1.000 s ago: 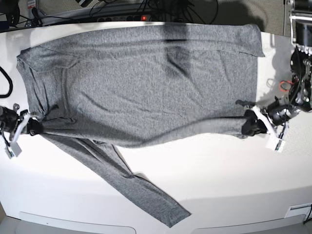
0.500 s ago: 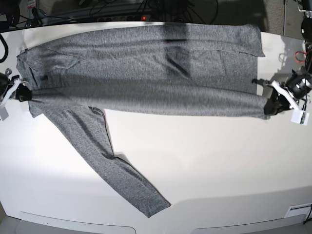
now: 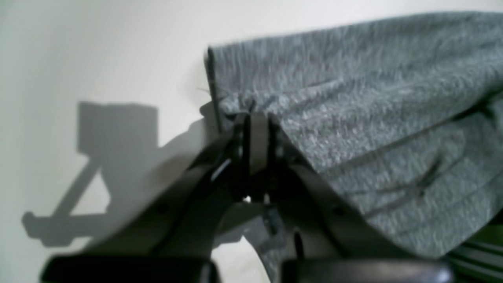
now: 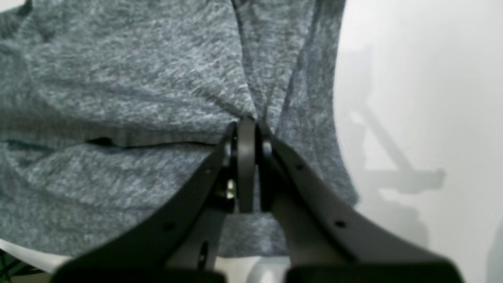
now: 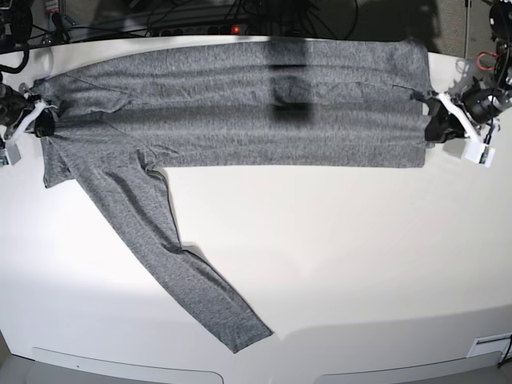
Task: Fold the T-shirt properly
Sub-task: 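Lift both edges and fold them over toward the collar, then open the right gripper and move it to the trailing sleeve cuff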
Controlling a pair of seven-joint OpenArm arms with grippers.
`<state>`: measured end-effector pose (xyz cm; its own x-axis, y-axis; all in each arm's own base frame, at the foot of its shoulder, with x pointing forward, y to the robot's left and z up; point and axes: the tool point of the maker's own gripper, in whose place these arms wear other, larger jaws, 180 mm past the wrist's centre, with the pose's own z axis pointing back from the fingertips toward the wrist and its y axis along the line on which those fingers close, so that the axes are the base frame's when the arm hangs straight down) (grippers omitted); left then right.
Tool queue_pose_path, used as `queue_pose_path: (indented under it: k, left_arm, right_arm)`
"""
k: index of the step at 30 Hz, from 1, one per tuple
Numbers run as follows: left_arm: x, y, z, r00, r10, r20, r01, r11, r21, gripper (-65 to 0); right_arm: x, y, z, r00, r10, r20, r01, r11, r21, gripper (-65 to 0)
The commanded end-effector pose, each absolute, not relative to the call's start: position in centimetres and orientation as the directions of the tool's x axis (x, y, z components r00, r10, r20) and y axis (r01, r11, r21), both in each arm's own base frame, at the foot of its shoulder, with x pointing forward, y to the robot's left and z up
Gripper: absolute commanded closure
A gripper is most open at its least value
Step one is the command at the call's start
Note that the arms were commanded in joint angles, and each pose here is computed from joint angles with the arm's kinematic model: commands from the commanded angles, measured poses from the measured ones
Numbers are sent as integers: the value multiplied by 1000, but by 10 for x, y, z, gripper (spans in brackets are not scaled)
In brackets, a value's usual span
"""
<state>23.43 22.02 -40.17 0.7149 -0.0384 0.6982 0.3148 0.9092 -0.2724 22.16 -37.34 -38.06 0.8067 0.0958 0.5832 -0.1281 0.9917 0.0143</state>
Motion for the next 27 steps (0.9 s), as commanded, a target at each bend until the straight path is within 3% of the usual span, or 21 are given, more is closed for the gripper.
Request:
queue_pose_path:
  k: [1,11,12,13,16,18,27]
  left_arm:
    - [240,224,-391,689,-45,723,329,909,-257,0]
    - [231,230,-401,697,-105,709,338,921,-196,0]
    - [232,230,-400,695,-103,711,338,920,-197,0]
    - [232,230,-400,693,-102,713,338,920,-197,-12]
    - [232,230,-400,694,-100,713,337,920,-199,-227]
    - [233,230,-399,690,-99,717,337,920,-198,-315]
    - [247,234,-387,633,-46,773,302,934,-191,-333]
  right_arm:
    - [232,-380,-366,777,117,618,-136,991,-17,0]
    - [231,-375,-374,775,107,623,-125,992,-15,0]
    - [231,-375,-374,774,104,625,-122,992,-14,-17]
    - [233,-375,-373,769,104,630,-123,992,-14,-91]
    - [242,-374,-366,740,102,665,-122,992,-16,-289]
    - [253,-374,-357,712,101,695,-122,992,-19,-350]
    - [338,-358,-296,590,74,804,-135,991,8,-354]
